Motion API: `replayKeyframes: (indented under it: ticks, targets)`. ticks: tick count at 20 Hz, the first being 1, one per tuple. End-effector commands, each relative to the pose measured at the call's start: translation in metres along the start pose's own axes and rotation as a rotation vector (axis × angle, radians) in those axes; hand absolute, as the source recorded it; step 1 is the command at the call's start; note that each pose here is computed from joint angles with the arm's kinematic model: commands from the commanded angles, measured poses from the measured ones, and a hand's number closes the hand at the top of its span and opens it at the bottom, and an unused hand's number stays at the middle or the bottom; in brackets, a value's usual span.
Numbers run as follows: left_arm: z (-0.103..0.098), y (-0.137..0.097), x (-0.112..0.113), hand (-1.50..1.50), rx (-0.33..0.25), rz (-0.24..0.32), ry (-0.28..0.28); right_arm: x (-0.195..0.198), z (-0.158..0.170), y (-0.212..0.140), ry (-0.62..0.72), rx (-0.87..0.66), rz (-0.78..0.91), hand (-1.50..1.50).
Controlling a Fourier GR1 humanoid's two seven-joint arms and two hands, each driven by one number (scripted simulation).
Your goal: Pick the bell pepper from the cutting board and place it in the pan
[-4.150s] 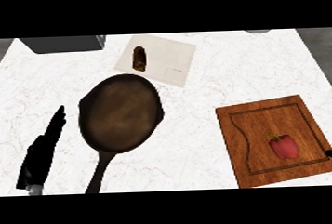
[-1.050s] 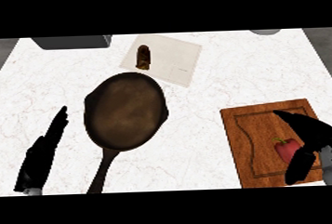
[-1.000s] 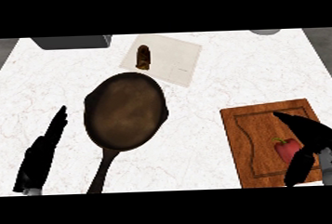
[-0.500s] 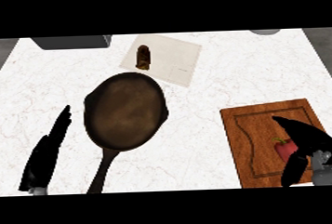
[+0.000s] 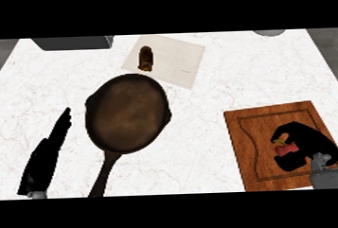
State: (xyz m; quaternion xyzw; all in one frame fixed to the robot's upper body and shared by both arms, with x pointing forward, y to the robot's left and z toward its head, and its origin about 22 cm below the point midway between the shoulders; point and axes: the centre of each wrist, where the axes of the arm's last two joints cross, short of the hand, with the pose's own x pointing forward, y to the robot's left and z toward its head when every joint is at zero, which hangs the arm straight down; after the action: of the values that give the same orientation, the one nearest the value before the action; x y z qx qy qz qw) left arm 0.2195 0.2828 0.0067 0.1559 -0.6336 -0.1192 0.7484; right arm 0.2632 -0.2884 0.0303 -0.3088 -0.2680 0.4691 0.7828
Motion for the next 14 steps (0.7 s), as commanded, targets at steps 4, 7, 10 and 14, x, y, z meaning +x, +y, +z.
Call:
replayKeyframes:
  ticks: [4,7,10,14]
  targets:
    - [0.001,0.003,-0.013,0.00,-0.003,-0.011,0.013,0.020,-0.002,0.013,-0.063,0.052,-0.080,1.50]
    - [-0.003,-0.003,0.007,0.00,0.004,-0.019,-0.004,-0.026,0.006,0.009,-0.076,0.001,-0.090,1.50]
    - [0.003,0.001,0.001,0.00,0.004,0.011,-0.002,0.054,0.016,0.043,-0.042,-0.023,-0.065,1.50]
    - [-0.007,-0.001,-0.005,0.00,-0.018,0.000,0.013,0.116,0.057,0.056,-0.022,-0.094,-0.035,1.50]
